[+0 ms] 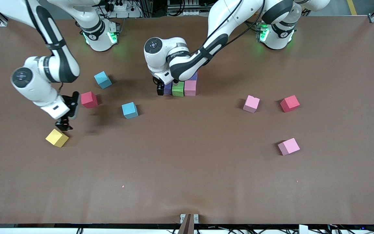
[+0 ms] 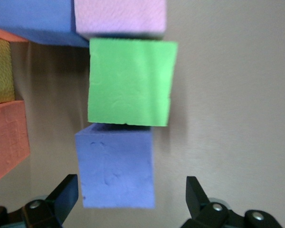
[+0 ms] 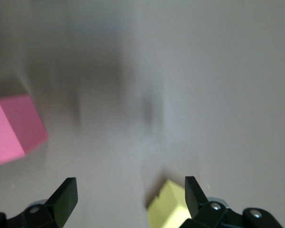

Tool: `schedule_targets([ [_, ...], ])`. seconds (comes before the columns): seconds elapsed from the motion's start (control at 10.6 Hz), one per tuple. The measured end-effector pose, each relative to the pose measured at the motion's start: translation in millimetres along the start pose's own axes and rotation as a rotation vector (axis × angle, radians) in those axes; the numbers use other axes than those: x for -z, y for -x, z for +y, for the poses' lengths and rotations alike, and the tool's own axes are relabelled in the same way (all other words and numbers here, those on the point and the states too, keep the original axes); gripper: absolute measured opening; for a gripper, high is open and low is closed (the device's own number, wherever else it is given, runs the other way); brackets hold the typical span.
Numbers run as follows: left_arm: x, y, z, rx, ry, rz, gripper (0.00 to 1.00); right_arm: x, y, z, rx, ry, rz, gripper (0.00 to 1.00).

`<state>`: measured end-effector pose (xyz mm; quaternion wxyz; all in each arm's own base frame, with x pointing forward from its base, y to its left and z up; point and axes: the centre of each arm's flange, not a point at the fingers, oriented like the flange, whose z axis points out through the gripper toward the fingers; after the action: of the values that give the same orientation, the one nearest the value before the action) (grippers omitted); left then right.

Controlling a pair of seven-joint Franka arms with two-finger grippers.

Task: Form number 2 with 11 blocks
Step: 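Place purple beside green with the left gripper while the right gripper grasps yellow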

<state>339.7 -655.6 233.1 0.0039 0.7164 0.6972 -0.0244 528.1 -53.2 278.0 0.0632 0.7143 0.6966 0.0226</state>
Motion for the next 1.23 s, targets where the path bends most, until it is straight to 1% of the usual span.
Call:
schedule_targets([
  [0.19, 42, -11, 17, 0.0, 0.026, 0.018, 1.0, 5, 45, 5, -0.139, 0.017, -0.006, 1.0],
  [0.28, 61, -19, 26, -0.006, 0.029, 0.025, 1.0, 2, 59, 7, -0.217, 0.015, -0.009, 1.0],
  [0.47, 83, -48, 50, -0.012, 0.007, 0.028, 1.0, -17, 76, 24, -0.345, 0.009, -0.011, 1.0],
  [0.57, 90, -71, 66, -0.011, -0.011, 0.024, 1.0, -31, 85, 35, -0.375, -0.004, -0.013, 1.0],
  [0.75, 107, -131, 107, -0.071, -0.051, -0.001, 1.0, -52, 98, 54, -0.393, -0.046, -0.017, 1.0],
  [0.85, 111, -168, 129, -0.114, -0.063, -0.008, 1.0, -58, 100, 61, -0.396, -0.053, -0.016, 1.0],
  [1.23, 108, -309, 213, -0.293, -0.081, -0.011, 1.0, -90, 98, 63, -0.475, -0.104, 0.037, 1.0],
])
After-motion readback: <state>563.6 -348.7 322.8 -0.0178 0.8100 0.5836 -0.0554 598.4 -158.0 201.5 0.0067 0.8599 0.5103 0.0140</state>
